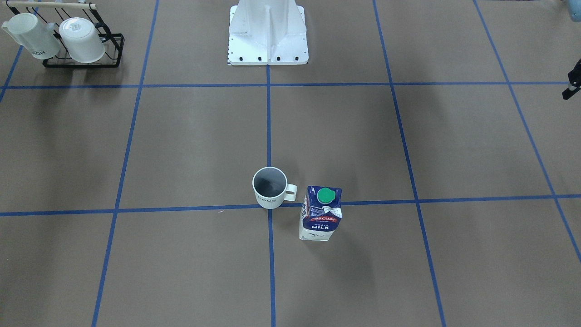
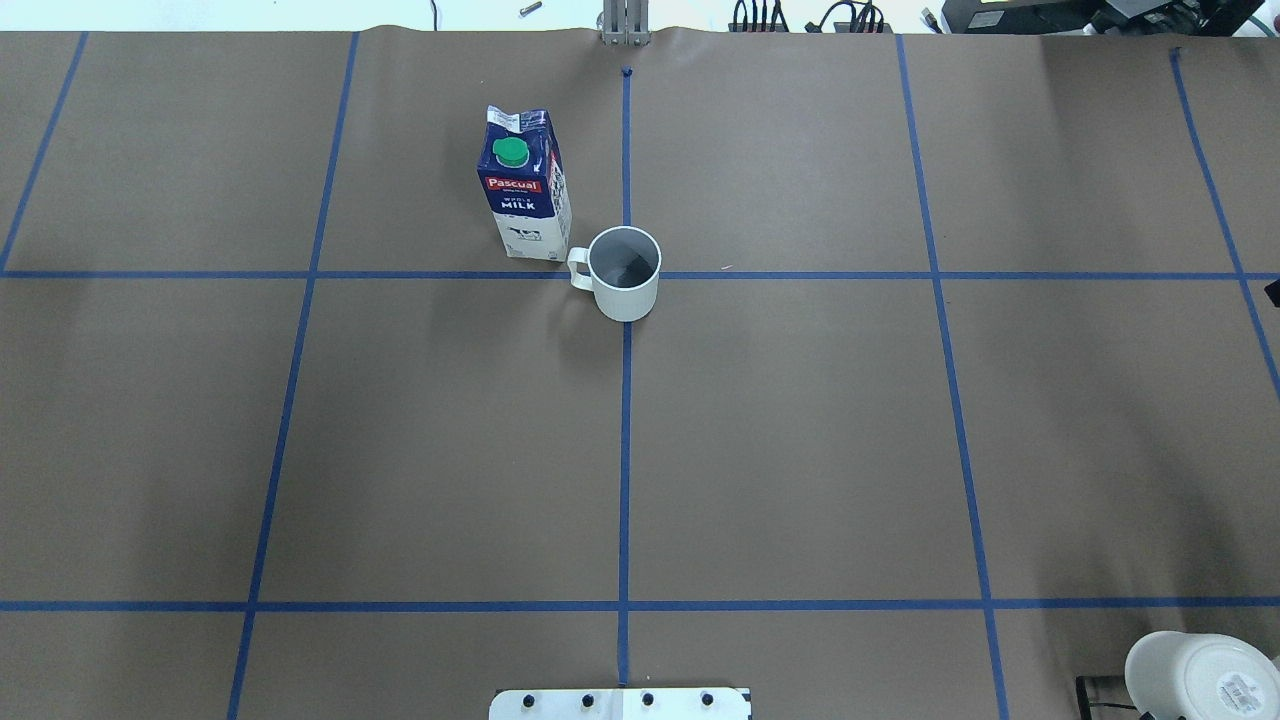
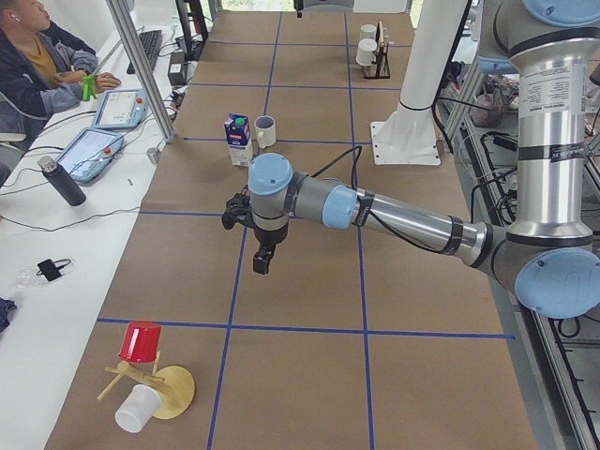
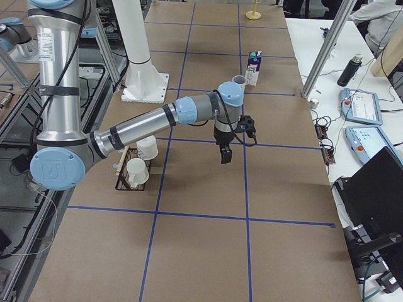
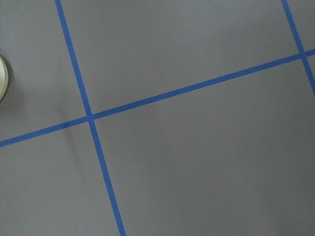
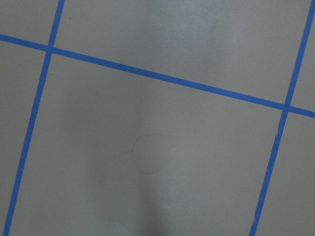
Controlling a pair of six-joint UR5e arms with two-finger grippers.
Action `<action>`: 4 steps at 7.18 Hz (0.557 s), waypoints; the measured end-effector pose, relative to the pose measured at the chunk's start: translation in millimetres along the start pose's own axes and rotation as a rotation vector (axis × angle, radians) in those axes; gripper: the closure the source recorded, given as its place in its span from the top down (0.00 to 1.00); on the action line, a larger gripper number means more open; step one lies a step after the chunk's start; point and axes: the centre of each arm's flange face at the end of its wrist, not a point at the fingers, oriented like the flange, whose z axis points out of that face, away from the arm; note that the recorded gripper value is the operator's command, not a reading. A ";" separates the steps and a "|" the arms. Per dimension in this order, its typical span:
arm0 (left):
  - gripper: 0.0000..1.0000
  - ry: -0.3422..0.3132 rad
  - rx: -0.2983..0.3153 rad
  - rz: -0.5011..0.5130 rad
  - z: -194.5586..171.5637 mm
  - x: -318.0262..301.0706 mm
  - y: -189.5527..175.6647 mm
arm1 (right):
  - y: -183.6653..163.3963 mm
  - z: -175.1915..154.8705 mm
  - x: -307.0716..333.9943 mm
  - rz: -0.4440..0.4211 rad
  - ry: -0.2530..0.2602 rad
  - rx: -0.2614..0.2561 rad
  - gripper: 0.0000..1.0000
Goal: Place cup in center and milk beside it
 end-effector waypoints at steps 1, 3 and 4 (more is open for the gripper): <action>0.99 0.001 0.002 -0.018 -0.1 0.0 -0.5 | 1.0 3.1 2.6 0.005 -0.003 -0.007 1.00; 0.99 0.001 0.005 -0.043 -0.3 -0.5 -0.4 | 3.9 9.8 6.6 0.018 -0.029 -0.024 1.00; 0.99 0.001 0.004 -0.046 -0.1 -0.8 -0.2 | 5.6 13.5 8.4 0.026 -0.050 -0.033 1.00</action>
